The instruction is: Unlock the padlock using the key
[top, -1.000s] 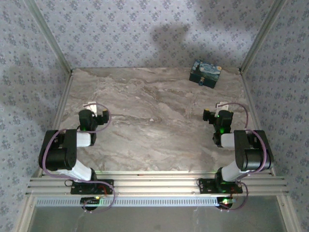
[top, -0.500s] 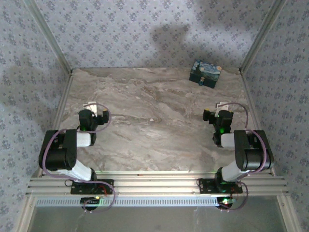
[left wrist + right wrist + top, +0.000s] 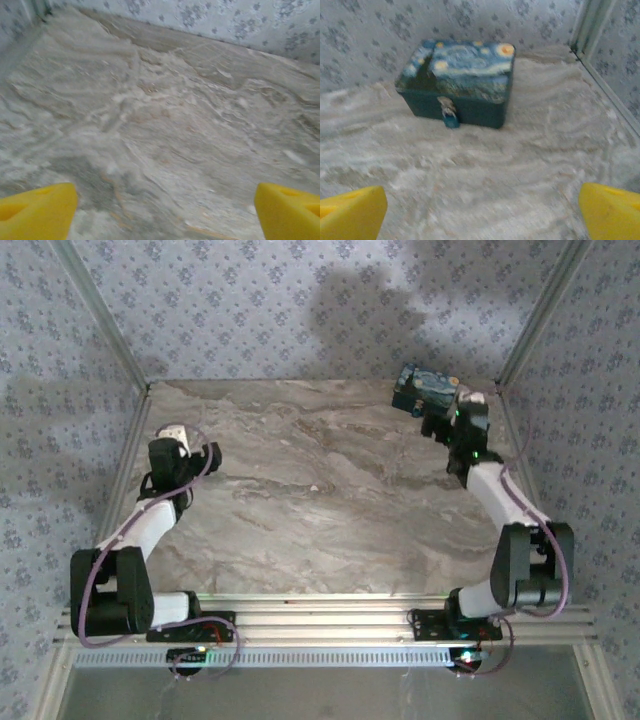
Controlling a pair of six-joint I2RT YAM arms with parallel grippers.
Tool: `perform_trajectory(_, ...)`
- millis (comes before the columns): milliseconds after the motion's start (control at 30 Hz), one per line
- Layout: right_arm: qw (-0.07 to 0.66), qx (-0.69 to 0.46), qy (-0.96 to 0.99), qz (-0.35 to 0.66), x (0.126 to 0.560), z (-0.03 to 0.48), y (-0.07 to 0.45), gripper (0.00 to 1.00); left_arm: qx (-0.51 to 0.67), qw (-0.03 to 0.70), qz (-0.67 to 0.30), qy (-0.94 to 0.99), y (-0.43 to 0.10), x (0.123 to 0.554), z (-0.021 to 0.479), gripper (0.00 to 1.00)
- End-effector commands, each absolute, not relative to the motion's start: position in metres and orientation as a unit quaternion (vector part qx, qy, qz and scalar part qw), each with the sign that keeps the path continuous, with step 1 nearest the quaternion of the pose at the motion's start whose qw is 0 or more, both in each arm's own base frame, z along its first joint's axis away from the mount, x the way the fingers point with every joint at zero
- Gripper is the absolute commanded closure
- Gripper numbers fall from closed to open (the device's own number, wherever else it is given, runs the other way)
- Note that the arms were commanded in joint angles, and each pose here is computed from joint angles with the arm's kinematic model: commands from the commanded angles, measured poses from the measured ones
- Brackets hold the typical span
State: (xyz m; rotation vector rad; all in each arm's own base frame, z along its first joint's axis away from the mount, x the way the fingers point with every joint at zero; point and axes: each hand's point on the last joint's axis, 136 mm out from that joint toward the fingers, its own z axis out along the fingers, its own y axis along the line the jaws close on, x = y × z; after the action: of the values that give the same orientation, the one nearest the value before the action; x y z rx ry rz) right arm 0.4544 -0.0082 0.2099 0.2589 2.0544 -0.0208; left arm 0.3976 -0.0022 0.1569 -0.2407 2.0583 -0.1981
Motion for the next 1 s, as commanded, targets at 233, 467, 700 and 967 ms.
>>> perform_trajectory(233,0.376,0.174,0.910,0.004,0.554,0.181,0.033,0.06,-0.096,0.366,-0.264,0.887,-0.092,0.381,0.147,0.19)
perform_trajectory(467,0.356,0.174,0.917,0.037,0.617,0.148,0.055,0.10,-0.070,0.298,-0.328,0.894,-0.137,0.384,0.137,0.22)
perform_trajectory(700,0.365,0.163,0.913,0.078,0.656,0.126,0.060,0.13,-0.026,0.255,-0.334,0.907,-0.153,0.380,0.125,0.23)
perform_trajectory(967,0.297,0.158,0.937,0.093,0.635,0.086,0.060,0.20,-0.019,0.244,-0.340,0.908,-0.156,0.376,0.121,0.23)
